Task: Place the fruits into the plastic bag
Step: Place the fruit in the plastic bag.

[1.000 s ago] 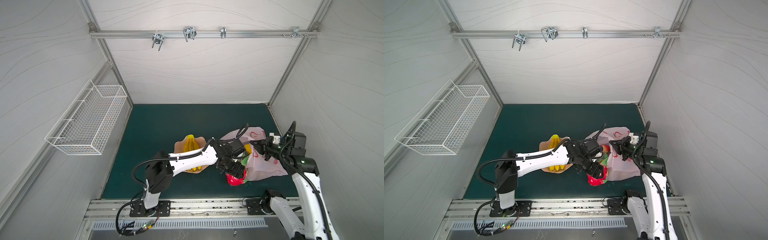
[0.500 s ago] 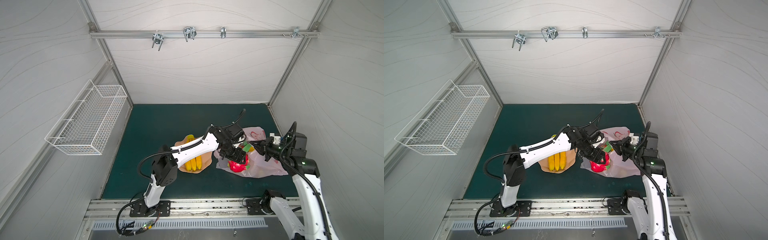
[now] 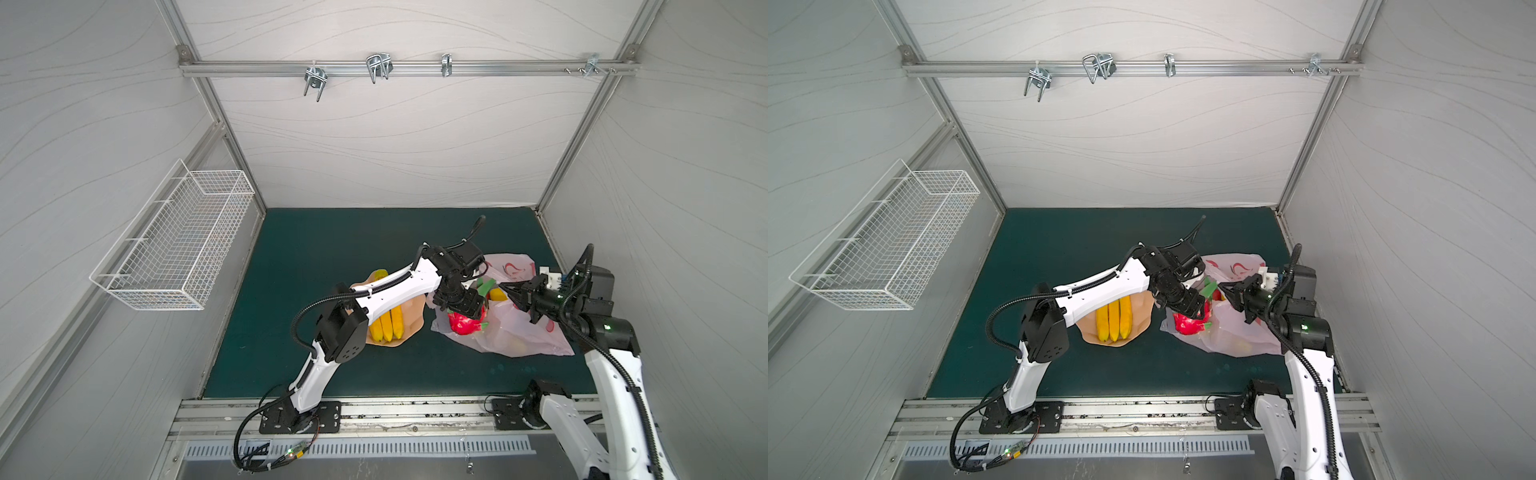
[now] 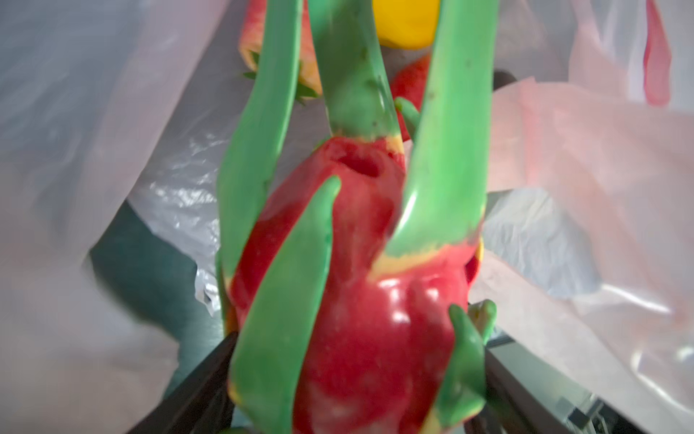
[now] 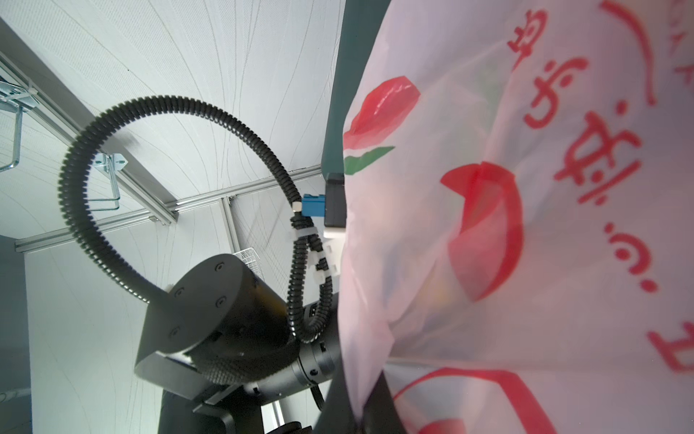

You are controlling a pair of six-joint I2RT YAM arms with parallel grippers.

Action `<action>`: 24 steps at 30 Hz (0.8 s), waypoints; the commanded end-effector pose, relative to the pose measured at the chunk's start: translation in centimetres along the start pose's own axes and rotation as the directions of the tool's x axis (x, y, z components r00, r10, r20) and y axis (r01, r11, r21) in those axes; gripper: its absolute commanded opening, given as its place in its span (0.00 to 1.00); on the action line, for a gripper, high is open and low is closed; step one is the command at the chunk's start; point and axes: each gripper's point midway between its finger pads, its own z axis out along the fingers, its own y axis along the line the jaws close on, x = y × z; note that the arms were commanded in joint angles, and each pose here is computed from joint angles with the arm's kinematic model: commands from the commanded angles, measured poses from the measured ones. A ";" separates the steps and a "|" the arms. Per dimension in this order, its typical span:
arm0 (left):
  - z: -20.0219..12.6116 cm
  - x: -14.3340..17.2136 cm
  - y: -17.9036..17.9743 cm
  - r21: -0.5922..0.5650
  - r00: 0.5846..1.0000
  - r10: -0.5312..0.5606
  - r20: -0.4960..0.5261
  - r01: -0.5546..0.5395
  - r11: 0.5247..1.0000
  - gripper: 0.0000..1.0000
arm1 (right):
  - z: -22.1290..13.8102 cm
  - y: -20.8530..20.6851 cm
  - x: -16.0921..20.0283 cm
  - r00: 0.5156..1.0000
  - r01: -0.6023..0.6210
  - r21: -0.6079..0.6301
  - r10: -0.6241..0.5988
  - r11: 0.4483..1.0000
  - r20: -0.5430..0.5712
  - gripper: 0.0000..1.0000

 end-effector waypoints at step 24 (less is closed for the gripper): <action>-7.8 -5.8 -2.1 0.072 0.954 -0.011 0.301 -0.011 0.997 0.53 | -0.2 0.3 0.6 1.000 -0.004 -0.007 0.004 1.000 -0.024 0.05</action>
